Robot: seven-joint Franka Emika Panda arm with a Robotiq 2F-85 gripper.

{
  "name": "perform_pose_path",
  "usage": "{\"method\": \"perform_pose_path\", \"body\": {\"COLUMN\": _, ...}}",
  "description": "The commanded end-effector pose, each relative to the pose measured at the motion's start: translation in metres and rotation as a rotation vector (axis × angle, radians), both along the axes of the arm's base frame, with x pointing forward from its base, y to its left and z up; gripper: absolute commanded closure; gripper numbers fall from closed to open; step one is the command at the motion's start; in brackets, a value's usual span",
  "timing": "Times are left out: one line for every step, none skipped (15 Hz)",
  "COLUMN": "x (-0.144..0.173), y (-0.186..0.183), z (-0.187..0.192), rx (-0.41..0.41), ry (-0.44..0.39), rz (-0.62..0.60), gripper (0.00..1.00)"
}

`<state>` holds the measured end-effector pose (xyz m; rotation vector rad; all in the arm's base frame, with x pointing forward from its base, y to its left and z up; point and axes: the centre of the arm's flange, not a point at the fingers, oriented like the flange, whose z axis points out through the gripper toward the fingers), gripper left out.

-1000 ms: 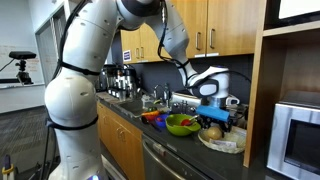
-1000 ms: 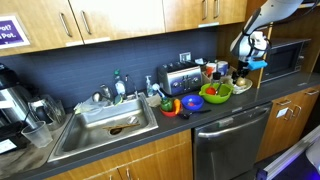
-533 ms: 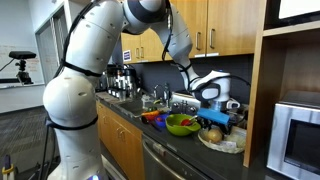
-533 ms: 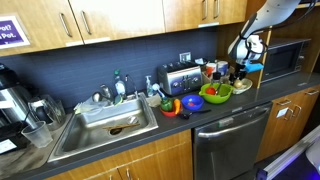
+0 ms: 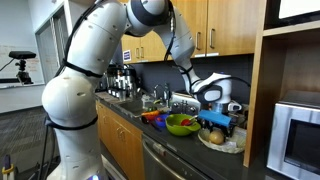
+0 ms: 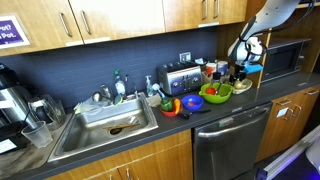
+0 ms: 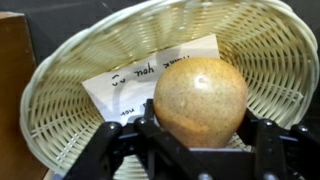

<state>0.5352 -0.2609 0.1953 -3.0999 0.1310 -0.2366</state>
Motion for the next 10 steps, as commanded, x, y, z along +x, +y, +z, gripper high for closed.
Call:
{"method": "perform_pose_path", "body": {"x": 0.0052, "y": -0.0042, "z": 0.0013, "rx": -0.002, "ry": 0.005, "rz": -0.021, "gripper": 0.20}}
{"method": "perform_pose_path", "body": {"x": 0.0050, "y": -0.0044, "z": 0.0019, "rx": -0.002, "ry": 0.005, "rz": -0.025, "gripper": 0.05}}
{"method": "perform_pose_path", "body": {"x": 0.0043, "y": -0.0053, "z": 0.0003, "rx": -0.002, "ry": 0.003, "rz": -0.027, "gripper": 0.02}}
{"method": "perform_pose_path", "body": {"x": 0.0044, "y": -0.0053, "z": 0.0005, "rx": -0.001, "ry": 0.002, "rz": -0.030, "gripper": 0.00}}
{"method": "perform_pose_path", "body": {"x": 0.0040, "y": -0.0053, "z": 0.0007, "rx": -0.001, "ry": 0.003, "rz": -0.033, "gripper": 0.00}}
{"method": "perform_pose_path", "body": {"x": 0.0041, "y": -0.0054, "z": 0.0006, "rx": -0.001, "ry": 0.002, "rz": -0.034, "gripper": 0.00}}
{"method": "perform_pose_path", "body": {"x": 0.0036, "y": -0.0057, "z": 0.0009, "rx": -0.001, "ry": 0.003, "rz": -0.036, "gripper": 0.00}}
{"method": "perform_pose_path", "body": {"x": 0.0035, "y": -0.0057, "z": 0.0011, "rx": -0.001, "ry": 0.002, "rz": -0.036, "gripper": 0.00}}
{"method": "perform_pose_path", "body": {"x": 0.0035, "y": -0.0051, "z": 0.0018, "rx": -0.003, "ry": 0.002, "rz": -0.036, "gripper": 0.00}}
{"method": "perform_pose_path", "body": {"x": 0.0019, "y": -0.0041, "z": 0.0040, "rx": -0.004, "ry": 0.002, "rz": -0.034, "gripper": 0.00}}
